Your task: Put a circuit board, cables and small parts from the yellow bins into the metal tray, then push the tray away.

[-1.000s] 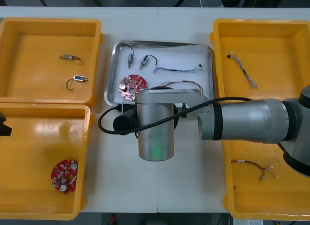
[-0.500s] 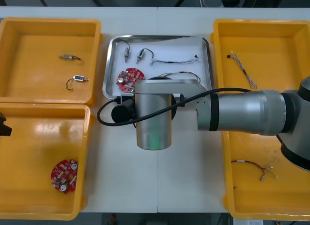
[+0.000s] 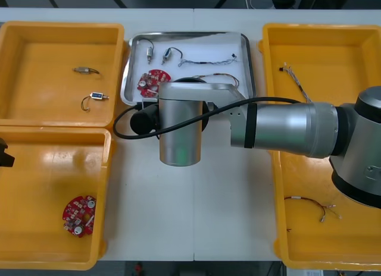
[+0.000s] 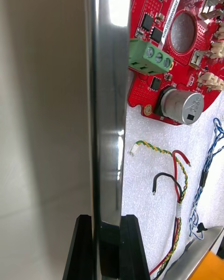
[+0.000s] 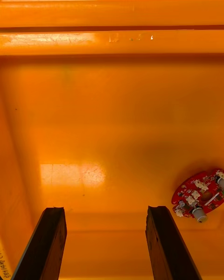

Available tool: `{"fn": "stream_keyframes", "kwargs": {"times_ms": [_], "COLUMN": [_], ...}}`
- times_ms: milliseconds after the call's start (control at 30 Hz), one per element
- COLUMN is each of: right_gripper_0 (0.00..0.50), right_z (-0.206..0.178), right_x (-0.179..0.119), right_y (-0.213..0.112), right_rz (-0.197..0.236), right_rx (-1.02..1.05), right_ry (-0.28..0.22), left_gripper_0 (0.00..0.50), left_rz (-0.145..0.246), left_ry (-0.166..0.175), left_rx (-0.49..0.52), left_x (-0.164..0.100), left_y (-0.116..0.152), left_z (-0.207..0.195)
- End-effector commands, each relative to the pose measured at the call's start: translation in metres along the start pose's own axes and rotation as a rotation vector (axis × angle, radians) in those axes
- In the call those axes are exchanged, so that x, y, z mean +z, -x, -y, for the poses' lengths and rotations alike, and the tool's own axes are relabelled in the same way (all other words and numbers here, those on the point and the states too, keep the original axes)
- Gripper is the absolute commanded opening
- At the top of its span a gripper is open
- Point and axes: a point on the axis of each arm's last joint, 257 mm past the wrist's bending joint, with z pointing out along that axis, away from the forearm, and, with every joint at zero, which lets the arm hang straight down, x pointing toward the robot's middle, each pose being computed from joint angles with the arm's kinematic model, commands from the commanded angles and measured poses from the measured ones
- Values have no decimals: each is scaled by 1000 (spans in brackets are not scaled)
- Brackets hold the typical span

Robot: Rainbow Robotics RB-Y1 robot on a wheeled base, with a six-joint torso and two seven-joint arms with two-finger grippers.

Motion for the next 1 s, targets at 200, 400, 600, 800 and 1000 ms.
{"fn": "stream_keyframes", "kwargs": {"times_ms": [200, 400, 600, 800, 1000], "right_gripper_0": [0, 0, 0, 0, 0], "right_z": [59, 69, 76, 84, 87], "right_x": [-7, -3, 6, 20, 29], "right_y": [24, 25, 28, 34, 33], "right_rz": [48, 49, 77, 118, 121], "right_rx": [-7, 15, 16, 20, 26], "right_ry": [-101, -103, -113, -132, -135], "left_gripper_0": [500, 500, 500, 500, 500], "left_rz": [14, 14, 14, 14, 14], "left_ry": [47, 47, 47, 47, 47], "left_rx": [97, 97, 97, 97, 97], "left_x": [-13, -13, -13, -13, -13], "left_y": [2, 2, 2, 2, 2], "left_z": [-15, -15, -15, -15, -15]}}
